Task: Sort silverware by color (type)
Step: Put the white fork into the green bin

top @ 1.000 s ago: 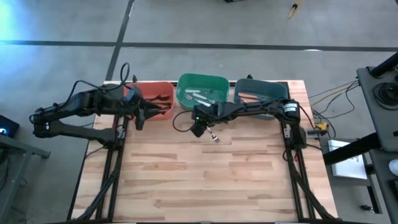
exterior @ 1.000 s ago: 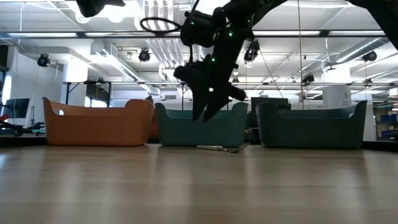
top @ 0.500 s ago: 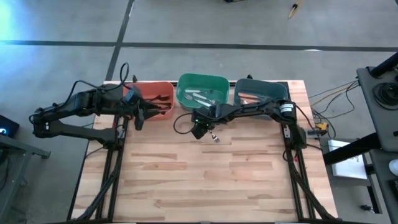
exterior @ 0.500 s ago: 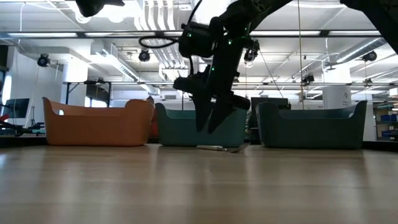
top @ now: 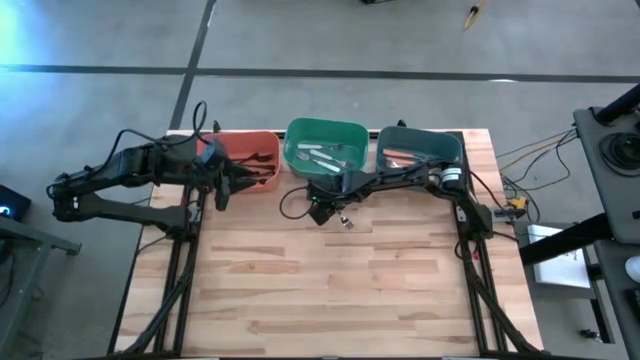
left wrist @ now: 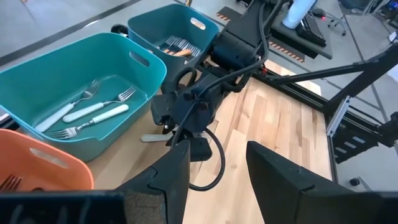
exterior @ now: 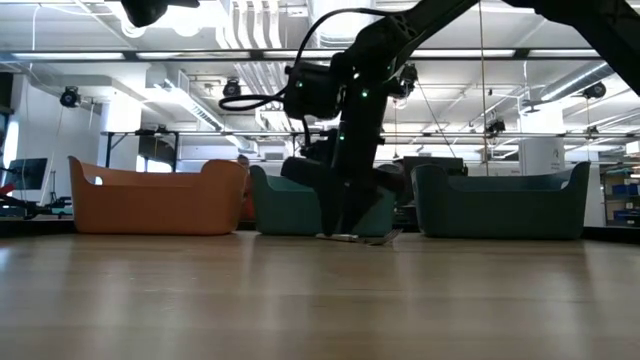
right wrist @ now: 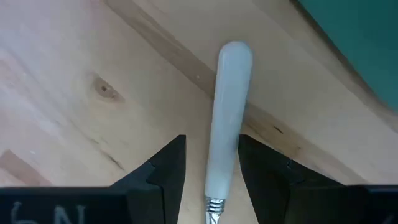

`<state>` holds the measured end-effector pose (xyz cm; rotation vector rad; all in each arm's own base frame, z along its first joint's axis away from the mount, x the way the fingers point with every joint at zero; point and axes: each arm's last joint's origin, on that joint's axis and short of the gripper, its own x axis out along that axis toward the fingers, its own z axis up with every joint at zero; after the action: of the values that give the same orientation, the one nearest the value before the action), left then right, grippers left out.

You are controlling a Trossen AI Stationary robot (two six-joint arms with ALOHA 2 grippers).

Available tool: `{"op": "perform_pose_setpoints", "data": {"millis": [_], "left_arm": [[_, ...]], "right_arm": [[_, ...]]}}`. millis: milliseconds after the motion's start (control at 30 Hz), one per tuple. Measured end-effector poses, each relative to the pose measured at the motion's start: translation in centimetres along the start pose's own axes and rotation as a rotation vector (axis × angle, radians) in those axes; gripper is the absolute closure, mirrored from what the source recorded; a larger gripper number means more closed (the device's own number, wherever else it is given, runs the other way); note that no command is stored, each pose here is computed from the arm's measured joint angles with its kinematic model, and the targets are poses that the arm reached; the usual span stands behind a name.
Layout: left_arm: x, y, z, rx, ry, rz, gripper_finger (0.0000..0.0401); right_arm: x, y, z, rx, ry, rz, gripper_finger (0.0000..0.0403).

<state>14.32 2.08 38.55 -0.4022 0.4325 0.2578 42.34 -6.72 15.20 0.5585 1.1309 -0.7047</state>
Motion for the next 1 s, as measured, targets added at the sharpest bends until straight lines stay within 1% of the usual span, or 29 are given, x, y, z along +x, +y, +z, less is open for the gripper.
{"op": "perform_pose_setpoints", "data": {"millis": [333, 467, 600, 667, 767, 900, 1000], "left_arm": [[0.0, 0.0, 0.0, 0.0, -0.002, -0.002, 0.026], [0.0, 0.0, 0.0, -0.008, -0.002, -0.002, 0.026], [-0.2, 0.0, 0.0, -0.016, -0.001, -0.002, 0.026], [-0.2, 0.0, -0.1, -0.016, -0.002, -0.003, 0.026], [-0.4, 0.0, -0.1, -0.02, -0.006, -0.004, 0.026], [-0.4, 0.0, -0.1, -0.022, -0.008, -0.005, 0.026], [-0.5, 0.0, -0.1, -0.024, -0.008, -0.005, 0.026]], "right_arm": [[0.6, -0.6, 0.1, 0.009, 0.008, -0.017, 0.0274], [1.2, -1.0, -0.6, 0.01, 0.025, -0.022, 0.0308], [2.1, -1.6, -1.9, 0.016, 0.093, -0.001, 0.0345], [2.4, -1.7, -2.8, 0.003, 0.147, -0.002, 0.0355], [2.7, -1.6, -4.0, -0.016, 0.201, -0.001, 0.0359], [2.0, -1.2, -4.5, -0.037, 0.228, 0.044, 0.0363], [0.4, -0.8, -4.4, -0.065, 0.215, 0.099, 0.0364]]}}
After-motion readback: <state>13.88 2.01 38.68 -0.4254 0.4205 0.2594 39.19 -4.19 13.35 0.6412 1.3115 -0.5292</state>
